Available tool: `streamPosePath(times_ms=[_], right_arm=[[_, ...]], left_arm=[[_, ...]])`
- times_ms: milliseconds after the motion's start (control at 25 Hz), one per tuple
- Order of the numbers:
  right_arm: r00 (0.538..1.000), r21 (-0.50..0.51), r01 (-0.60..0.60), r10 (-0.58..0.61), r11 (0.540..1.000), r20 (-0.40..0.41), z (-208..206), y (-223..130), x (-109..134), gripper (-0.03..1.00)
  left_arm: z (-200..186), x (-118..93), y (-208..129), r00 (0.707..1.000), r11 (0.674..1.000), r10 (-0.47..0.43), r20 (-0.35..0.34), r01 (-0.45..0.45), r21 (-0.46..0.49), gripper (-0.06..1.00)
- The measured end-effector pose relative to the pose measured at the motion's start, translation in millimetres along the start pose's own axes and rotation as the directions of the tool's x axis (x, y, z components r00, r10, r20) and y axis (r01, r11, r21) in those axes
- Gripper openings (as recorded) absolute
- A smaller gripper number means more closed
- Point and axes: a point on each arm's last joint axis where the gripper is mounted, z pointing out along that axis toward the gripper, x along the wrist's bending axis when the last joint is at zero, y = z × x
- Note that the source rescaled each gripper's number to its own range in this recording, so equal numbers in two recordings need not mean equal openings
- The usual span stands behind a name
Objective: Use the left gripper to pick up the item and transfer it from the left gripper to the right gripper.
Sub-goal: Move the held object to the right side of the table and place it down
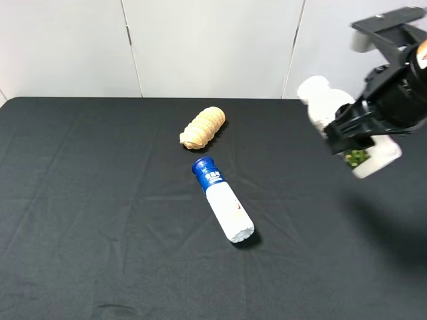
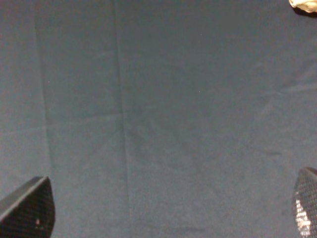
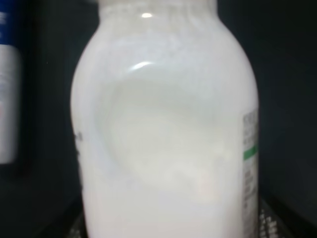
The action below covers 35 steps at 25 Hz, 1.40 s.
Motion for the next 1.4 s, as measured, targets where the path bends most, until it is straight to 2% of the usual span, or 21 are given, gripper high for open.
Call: streamPosePath(times_ms=[80,160,320,520,960,1400], right_arm=[[0.999,0.041,-0.036,0.035,0.999,0.016,11,2,-16,0.11],[0.999,0.067,-0.042,0.042,0.997,0.012,18,2,-22,0.11],[0.995,0.134,-0.084,0.091,0.987,-0.041,52,6,-41,0.11],[0.992,0.136,-0.096,0.106,0.986,-0.064,88,13,-43,0.11],[0.991,0.197,-0.105,0.118,0.975,-0.055,163,11,-45,0.11],[0.992,0.191,-0.108,0.120,0.976,-0.050,177,10,-45,0.11]], left_arm=[[0,0,0,1.000,1.000,0.000,0.000,0.000,0.000,0.90],[0,0,0,1.000,1.000,0.000,0.000,0.000,0.000,0.90],[0,0,0,1.000,1.000,0.000,0.000,0.000,0.000,0.90],[0,0,0,1.000,1.000,0.000,0.000,0.000,0.000,0.90],[0,0,0,1.000,1.000,0.000,0.000,0.000,0.000,0.90],[0,0,0,1.000,1.000,0.000,0.000,0.000,0.000,0.90]])
